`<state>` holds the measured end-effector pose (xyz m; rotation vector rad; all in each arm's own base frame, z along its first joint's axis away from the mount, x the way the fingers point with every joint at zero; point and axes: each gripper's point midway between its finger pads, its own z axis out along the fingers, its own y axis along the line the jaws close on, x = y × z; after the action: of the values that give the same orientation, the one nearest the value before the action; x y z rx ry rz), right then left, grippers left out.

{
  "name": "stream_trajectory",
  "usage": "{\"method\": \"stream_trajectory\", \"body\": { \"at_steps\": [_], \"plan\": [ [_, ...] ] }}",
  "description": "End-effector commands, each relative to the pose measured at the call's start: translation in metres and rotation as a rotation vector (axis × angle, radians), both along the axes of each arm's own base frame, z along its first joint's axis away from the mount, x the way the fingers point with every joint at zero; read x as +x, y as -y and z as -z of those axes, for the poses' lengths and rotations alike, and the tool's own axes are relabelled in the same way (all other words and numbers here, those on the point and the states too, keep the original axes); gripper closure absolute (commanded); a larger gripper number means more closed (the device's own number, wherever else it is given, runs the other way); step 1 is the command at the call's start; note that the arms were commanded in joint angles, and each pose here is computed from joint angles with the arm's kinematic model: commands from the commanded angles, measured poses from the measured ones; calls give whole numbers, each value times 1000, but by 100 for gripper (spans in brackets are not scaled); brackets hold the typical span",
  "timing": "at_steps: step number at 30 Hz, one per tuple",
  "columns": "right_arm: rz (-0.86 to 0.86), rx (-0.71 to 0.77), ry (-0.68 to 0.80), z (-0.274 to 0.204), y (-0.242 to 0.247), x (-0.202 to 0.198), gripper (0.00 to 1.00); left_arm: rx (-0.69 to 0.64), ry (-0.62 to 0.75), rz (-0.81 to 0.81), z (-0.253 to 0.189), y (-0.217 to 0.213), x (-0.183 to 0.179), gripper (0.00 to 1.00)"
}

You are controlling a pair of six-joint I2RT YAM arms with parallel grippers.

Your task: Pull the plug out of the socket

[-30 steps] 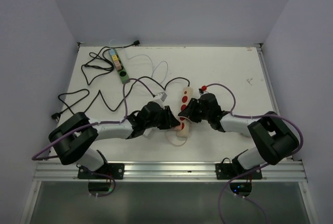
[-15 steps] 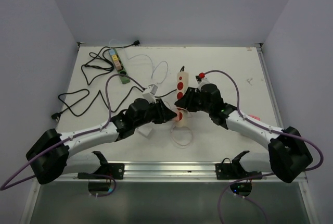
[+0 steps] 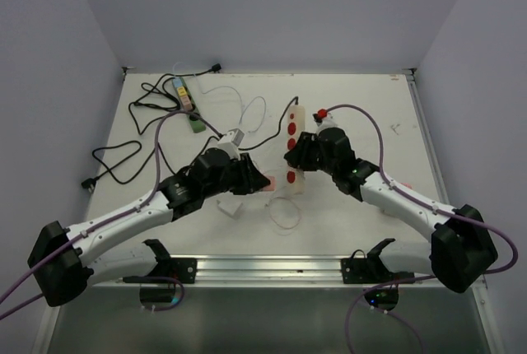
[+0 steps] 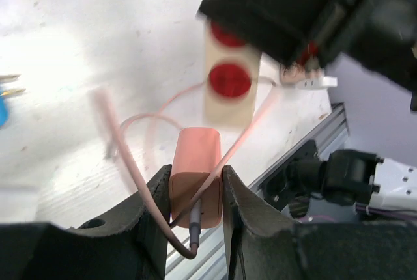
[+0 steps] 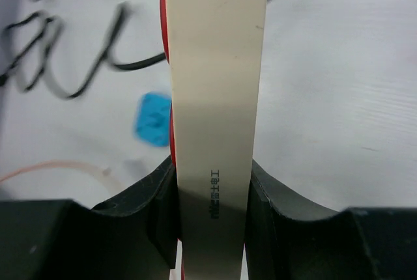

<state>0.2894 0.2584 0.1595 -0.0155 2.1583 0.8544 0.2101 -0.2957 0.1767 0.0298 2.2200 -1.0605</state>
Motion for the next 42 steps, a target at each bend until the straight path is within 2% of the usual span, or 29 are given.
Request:
{"method": "stream_trajectory", "body": {
  "at_steps": [1,6,10,17,21,30,34,35,37,38,41,42],
  "plan": [
    [391,-460,21,46,127,40,100,90,-18,-5,-8,-35,-17,100],
    [380,-456,21,49,126,42,100,106,8,-31,-26,-44,-17,100],
    [285,-318,58,32,97,44,100,126,27,-15,-21,-43,-14,100],
    [192,-83,220,-26,57,59,100,84,1,187,18,-22,-40,99],
    [135,54,258,-49,33,62,100,118,-32,212,47,-25,-47,93],
    [-1,203,269,-72,-2,57,100,222,-116,197,101,-37,-51,79],
    [-68,221,263,-75,-15,51,100,226,-128,196,105,-37,-52,60],
    [-86,218,265,-76,-21,49,100,224,-120,188,103,-37,-51,46],
    [-117,218,264,-76,-28,45,100,210,-99,176,95,-38,-49,33],
    [-136,218,273,-80,-33,43,100,209,-80,161,90,-39,-45,22],
    [-188,212,273,-84,-47,38,100,204,-26,114,67,-44,-37,5],
    [-199,207,267,-82,-51,38,100,217,-20,99,61,-50,-37,3]
  ]
}}
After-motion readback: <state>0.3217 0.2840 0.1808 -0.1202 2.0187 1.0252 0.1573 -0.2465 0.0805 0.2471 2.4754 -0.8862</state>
